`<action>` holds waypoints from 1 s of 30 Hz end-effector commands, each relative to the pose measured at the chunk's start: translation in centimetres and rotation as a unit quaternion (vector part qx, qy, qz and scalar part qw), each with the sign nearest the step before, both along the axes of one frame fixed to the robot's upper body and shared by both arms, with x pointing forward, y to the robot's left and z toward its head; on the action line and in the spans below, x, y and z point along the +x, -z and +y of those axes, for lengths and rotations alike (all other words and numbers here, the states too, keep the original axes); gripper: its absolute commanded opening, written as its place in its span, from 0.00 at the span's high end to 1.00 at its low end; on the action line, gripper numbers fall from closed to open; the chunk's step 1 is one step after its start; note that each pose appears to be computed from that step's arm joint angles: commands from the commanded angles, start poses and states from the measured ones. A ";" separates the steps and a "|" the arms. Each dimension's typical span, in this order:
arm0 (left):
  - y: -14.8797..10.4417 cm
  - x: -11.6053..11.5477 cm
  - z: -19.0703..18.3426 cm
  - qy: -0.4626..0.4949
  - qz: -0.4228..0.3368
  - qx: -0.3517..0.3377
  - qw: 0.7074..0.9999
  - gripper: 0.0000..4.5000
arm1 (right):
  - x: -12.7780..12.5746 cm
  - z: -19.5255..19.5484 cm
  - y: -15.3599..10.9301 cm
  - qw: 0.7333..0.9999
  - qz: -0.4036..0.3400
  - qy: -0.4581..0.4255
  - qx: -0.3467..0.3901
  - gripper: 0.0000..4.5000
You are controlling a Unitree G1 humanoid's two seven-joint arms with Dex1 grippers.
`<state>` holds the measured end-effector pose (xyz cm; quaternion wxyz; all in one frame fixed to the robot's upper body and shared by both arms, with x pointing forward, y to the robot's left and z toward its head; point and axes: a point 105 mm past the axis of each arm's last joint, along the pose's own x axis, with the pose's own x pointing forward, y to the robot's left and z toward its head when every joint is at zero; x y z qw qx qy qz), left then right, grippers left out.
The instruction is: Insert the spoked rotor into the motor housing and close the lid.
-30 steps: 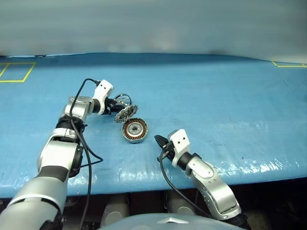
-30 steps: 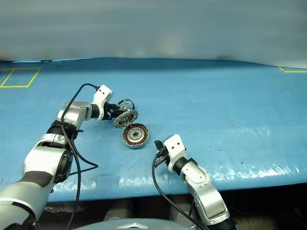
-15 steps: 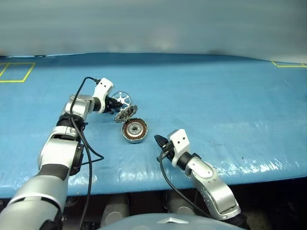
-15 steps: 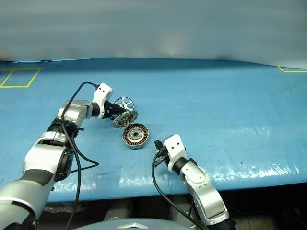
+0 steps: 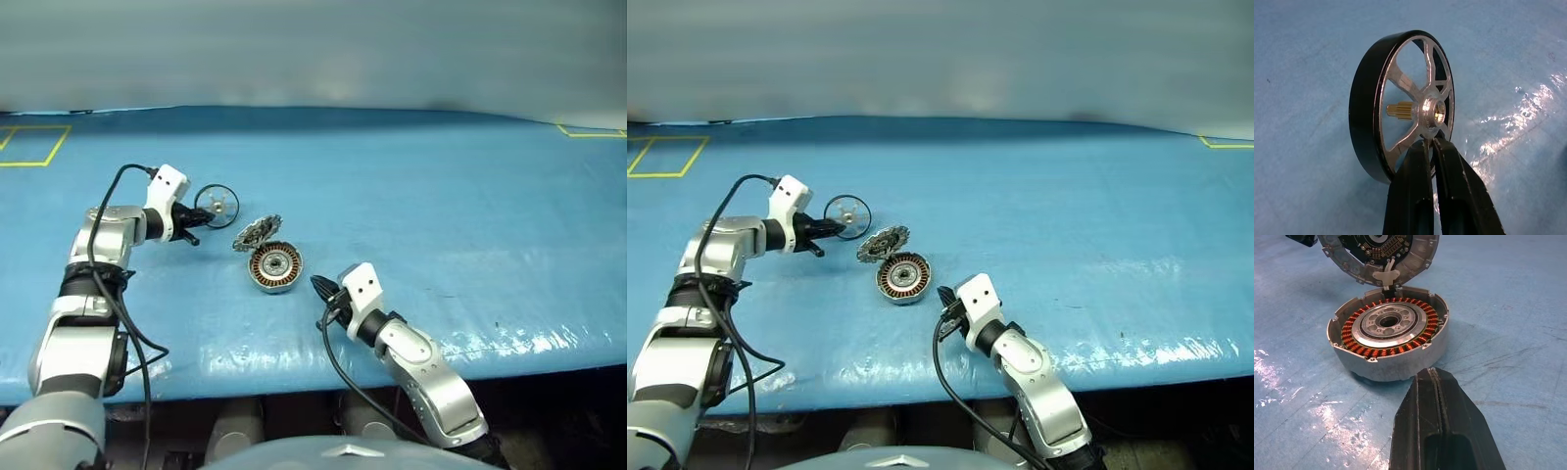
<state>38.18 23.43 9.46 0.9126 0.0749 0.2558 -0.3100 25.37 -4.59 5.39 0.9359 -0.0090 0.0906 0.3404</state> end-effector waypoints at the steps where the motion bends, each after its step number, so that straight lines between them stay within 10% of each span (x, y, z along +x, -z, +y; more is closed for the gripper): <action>1: -1.4 -1.1 1.1 -0.001 -0.015 -0.005 1.000 0.99 | 0.0 0.6 -1.0 1.000 -0.016 -0.014 0.016 1.00; 19: -0.1 -8.4 -1.5 0.078 0.075 -0.116 0.987 0.99 | 0.1 1.1 -0.9 0.999 -0.013 -0.036 0.013 1.00; 30: -0.4 -8.8 -1.5 0.102 0.090 -0.098 0.986 0.17 | 0.1 0.7 -0.7 1.000 -0.012 -0.027 0.010 1.00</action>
